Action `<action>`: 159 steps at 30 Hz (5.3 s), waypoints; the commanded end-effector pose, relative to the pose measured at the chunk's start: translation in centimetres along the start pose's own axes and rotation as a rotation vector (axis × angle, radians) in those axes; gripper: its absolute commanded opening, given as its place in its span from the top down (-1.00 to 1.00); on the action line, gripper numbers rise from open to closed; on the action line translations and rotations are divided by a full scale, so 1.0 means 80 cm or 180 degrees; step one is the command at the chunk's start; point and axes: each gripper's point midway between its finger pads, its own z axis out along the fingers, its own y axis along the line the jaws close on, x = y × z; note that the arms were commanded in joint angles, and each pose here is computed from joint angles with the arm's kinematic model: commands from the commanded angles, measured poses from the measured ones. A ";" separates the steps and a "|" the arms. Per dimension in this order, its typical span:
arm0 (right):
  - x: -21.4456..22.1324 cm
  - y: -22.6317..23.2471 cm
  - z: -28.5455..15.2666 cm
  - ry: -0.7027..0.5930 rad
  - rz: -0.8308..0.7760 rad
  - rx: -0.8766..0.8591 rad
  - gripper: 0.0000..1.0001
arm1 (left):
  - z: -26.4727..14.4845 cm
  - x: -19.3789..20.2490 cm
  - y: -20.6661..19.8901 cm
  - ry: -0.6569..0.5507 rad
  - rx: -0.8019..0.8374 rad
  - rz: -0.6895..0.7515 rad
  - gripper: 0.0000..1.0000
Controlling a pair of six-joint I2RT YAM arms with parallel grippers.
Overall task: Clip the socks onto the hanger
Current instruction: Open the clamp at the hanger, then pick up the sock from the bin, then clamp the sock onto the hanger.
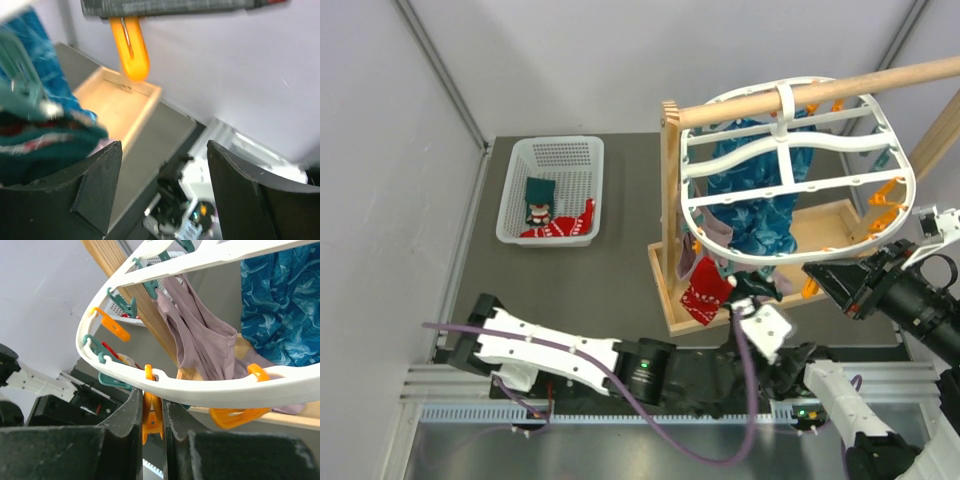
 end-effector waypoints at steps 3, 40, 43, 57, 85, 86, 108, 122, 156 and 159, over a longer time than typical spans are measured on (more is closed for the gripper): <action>0.029 -0.013 0.000 0.0306 0.0133 0.0129 1.00 | -0.077 -0.100 0.017 -0.0388 0.0952 -0.0920 -0.42; 0.054 -0.017 -0.002 0.0454 0.0071 0.0037 1.00 | -0.147 0.099 0.680 0.1012 -0.3456 -0.1303 -0.39; 0.054 -0.016 -0.001 0.0462 0.0058 0.0014 1.00 | -0.122 0.114 0.719 0.1126 -0.3310 -0.1601 -0.35; 0.048 -0.013 0.002 0.0448 0.0045 -0.0045 1.00 | -0.093 0.209 0.759 0.1495 -0.2900 -0.1933 -0.01; 0.056 -0.013 0.005 0.0512 0.0083 -0.0100 1.00 | -0.065 0.158 0.824 0.1264 -0.3249 -0.1568 1.00; 0.056 -0.013 0.006 0.0515 0.0087 -0.0099 1.00 | -0.064 0.127 0.825 0.1143 -0.3243 -0.1449 1.00; 0.040 -0.021 0.032 0.0728 0.0073 -0.0131 1.00 | -0.169 -0.088 0.390 -0.0113 0.0215 -0.1832 1.00; 0.062 -0.036 0.033 0.0886 0.0088 -0.0010 1.00 | -0.132 0.070 0.236 0.0611 0.0256 -0.1838 1.00; 0.035 -0.021 0.011 0.0595 0.0105 0.0019 1.00 | -0.016 0.023 0.048 0.0387 -0.0373 0.0086 1.00; 0.035 -0.024 0.013 0.0596 0.0107 0.0050 1.00 | -0.016 0.019 0.054 0.0339 -0.0451 0.0086 1.00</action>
